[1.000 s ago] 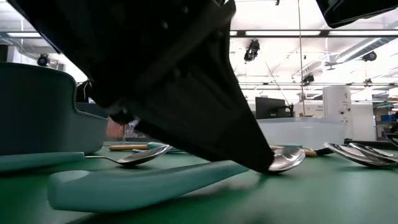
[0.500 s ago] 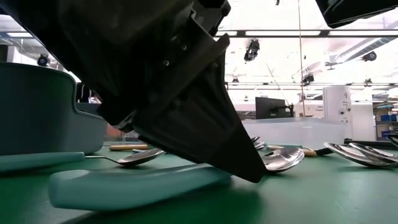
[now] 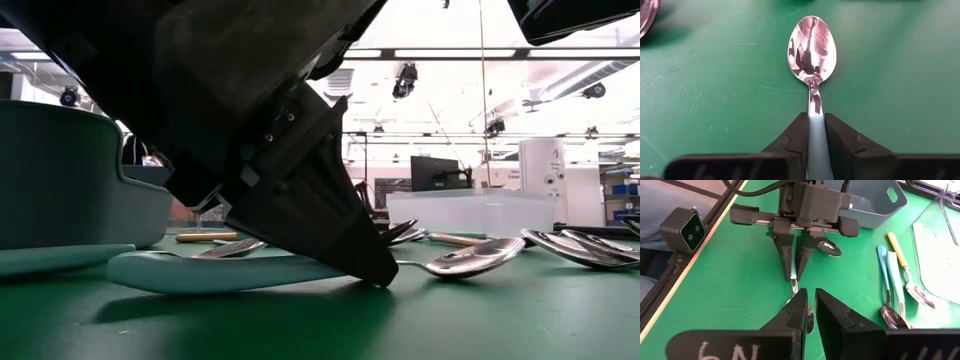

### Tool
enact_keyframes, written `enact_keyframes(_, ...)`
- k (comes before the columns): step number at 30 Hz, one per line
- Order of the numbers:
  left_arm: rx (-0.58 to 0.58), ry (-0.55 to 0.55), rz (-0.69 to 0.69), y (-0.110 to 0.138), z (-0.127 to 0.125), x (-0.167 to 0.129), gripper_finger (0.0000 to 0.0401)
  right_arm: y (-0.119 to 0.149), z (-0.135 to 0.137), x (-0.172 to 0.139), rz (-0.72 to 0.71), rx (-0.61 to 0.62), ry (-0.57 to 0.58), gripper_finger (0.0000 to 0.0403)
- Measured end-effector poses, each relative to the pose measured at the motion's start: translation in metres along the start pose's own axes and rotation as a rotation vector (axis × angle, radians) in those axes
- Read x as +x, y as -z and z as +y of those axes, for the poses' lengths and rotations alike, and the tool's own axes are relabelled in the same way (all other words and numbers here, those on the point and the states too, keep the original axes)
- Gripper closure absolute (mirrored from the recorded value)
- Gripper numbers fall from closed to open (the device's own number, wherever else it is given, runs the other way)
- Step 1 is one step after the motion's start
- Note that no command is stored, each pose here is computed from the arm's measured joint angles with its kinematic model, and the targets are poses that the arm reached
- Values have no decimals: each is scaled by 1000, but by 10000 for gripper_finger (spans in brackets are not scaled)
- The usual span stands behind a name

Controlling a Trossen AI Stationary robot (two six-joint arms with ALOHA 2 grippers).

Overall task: Sort silverware by color (type)
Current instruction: Put the light blue spoon into the gray bin

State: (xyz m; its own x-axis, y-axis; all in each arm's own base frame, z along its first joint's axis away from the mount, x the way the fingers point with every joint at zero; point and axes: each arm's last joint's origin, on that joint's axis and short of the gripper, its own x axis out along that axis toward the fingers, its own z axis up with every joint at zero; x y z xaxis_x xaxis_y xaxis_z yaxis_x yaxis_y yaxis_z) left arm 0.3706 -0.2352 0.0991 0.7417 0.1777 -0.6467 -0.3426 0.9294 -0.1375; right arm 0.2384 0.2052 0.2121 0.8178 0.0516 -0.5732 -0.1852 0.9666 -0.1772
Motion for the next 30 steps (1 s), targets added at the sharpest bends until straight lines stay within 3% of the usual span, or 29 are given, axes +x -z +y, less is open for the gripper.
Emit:
enact_keyframes(6, 3, 1, -8, -2, 0, -1, 375, -1, -1, 0, -14, 13, 32, 374)
enact_keyframes(13, 102, 22, -26, -15, -1, -12, 375, -1, -2, 0, -22, 26, 61, 374)
enact_keyframes(22, 275, 41, -78, -53, 1, -51, 375, -5, -1, 0, -57, 78, 66, 374)
enact_keyframes(30, 367, 60, -147, -88, 24, -103, 375, -14, -5, 1, -126, 70, 66, 374)
